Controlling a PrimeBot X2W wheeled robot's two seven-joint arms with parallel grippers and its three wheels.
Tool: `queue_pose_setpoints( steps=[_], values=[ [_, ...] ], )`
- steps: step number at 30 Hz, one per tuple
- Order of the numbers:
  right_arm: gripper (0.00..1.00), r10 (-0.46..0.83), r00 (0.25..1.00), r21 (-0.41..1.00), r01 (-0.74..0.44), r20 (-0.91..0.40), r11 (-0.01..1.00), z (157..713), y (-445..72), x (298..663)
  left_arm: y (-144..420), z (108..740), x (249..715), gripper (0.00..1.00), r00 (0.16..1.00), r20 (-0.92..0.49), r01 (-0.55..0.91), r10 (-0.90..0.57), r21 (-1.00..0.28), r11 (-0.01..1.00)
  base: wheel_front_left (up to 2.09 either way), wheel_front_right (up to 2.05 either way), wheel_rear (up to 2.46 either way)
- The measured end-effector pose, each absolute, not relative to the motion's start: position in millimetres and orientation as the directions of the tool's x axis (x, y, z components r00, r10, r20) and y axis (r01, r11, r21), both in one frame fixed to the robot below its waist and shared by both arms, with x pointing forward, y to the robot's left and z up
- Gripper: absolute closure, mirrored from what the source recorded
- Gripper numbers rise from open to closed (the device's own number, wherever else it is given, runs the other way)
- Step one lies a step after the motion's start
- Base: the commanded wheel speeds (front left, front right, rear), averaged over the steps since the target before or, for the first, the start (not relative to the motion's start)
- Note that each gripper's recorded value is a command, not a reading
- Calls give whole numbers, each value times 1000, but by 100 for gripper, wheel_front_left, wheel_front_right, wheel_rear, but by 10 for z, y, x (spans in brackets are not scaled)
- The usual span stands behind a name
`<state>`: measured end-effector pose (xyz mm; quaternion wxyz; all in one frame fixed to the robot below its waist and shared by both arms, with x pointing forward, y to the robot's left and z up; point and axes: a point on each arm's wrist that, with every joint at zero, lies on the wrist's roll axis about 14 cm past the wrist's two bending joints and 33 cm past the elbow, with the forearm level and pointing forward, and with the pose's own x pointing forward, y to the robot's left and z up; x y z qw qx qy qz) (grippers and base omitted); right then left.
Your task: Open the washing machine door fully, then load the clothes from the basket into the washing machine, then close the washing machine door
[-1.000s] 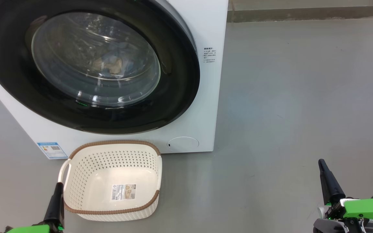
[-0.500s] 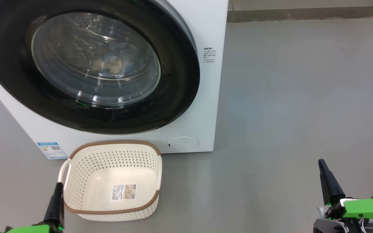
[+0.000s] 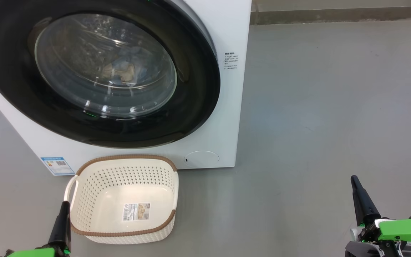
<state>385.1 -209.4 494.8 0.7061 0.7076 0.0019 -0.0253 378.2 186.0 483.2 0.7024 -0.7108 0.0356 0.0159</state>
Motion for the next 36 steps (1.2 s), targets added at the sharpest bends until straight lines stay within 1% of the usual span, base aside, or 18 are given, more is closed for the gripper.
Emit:
queue_pose_setpoints(
  steps=[36],
  values=[
    [100,-33,999,999,38,-38,-3,4948,-2094,3851,1860,4832,3782,100,997,-73,-73,-28,-997,-11,0,0,0]
  ],
)
